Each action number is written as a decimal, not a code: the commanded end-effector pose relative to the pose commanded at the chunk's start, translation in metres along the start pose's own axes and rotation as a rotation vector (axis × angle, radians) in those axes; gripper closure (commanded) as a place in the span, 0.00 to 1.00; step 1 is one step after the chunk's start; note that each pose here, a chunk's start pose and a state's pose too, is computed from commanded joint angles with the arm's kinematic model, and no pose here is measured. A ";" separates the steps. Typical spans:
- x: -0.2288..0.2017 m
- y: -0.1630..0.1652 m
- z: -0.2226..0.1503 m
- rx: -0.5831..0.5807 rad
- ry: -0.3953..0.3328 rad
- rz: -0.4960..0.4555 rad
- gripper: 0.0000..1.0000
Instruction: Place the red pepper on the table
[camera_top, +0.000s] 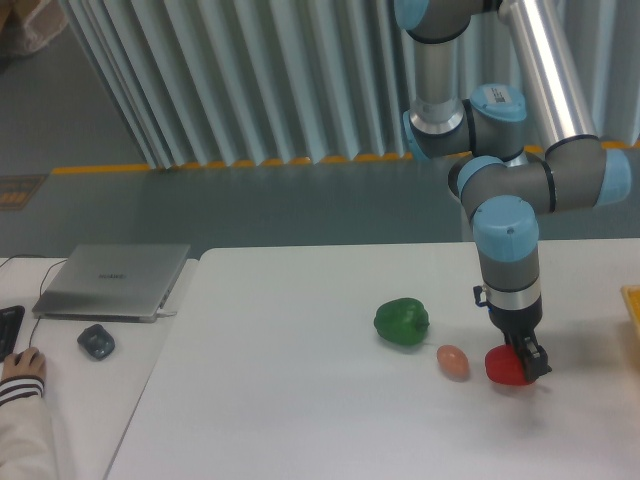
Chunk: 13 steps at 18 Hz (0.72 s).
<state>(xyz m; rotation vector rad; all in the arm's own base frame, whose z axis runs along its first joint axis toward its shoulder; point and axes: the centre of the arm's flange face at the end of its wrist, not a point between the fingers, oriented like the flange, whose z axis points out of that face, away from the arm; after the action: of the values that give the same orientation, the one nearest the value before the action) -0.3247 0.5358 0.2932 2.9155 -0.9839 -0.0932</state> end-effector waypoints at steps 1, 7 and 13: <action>0.000 0.001 0.000 0.000 0.002 -0.001 0.51; 0.004 -0.004 0.004 -0.016 0.004 0.007 0.00; 0.000 -0.004 -0.006 -0.009 -0.015 0.002 0.00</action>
<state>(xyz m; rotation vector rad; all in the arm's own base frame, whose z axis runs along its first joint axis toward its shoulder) -0.3218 0.5392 0.2989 2.9094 -0.9856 -0.1193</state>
